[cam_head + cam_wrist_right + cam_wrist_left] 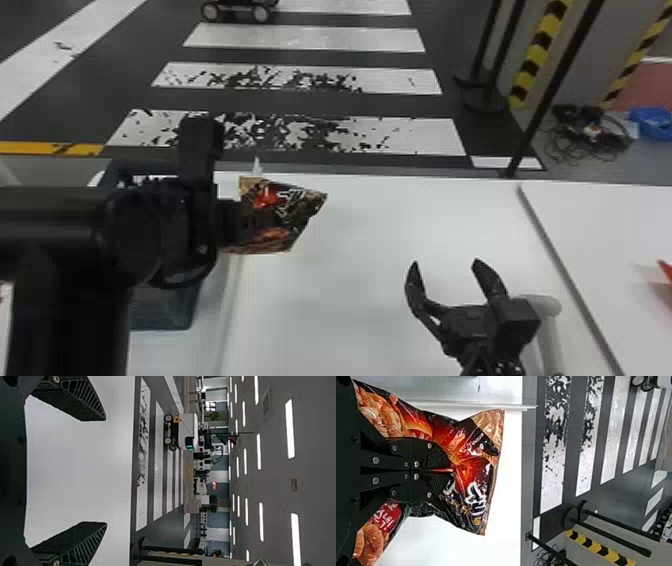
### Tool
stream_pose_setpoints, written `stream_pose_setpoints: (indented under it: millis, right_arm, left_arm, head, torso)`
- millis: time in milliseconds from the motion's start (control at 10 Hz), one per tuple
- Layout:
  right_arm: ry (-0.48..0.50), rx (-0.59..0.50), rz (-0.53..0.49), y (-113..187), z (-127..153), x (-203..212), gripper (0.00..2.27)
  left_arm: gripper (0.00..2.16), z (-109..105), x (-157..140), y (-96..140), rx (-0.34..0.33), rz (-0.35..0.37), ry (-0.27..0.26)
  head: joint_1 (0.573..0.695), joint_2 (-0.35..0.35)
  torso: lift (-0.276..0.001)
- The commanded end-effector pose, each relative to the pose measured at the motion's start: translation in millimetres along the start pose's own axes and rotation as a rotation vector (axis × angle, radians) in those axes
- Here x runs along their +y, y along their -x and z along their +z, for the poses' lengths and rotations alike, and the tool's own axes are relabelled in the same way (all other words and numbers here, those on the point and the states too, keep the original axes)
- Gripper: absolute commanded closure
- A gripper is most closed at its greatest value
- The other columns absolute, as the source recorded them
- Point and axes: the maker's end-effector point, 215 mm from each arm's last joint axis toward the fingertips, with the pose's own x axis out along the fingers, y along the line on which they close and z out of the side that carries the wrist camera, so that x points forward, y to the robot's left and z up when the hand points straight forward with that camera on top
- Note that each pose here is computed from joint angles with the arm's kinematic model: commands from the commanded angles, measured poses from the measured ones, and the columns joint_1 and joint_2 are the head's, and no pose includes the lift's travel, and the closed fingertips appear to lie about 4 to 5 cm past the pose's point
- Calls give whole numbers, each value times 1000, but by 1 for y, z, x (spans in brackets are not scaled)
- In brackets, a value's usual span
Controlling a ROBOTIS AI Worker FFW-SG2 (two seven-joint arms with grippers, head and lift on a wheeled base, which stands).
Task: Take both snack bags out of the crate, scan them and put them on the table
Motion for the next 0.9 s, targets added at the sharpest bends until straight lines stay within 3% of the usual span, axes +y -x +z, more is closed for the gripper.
stream_pose_setpoints:
  millis: [0,400,800]
  right_arm:
    - [-3,-3,-2,-3,2,0,46]
    - [-4,-14,-11,-10,6,-6,46]
    - [2,-20,-33,-15,10,-20,46]
  left_arm:
    - [2142,-10,-19,-6,-15,-45,8]
    - [2142,-18,-45,-26,-87,-39,-11]
    - [2142,-45,-74,-64,-151,-79,40]
  head:
    - [695,-29]
    - [695,-66]
    - [695,-128]
  torso:
    - [-91]
    - [-91]
    - [-91]
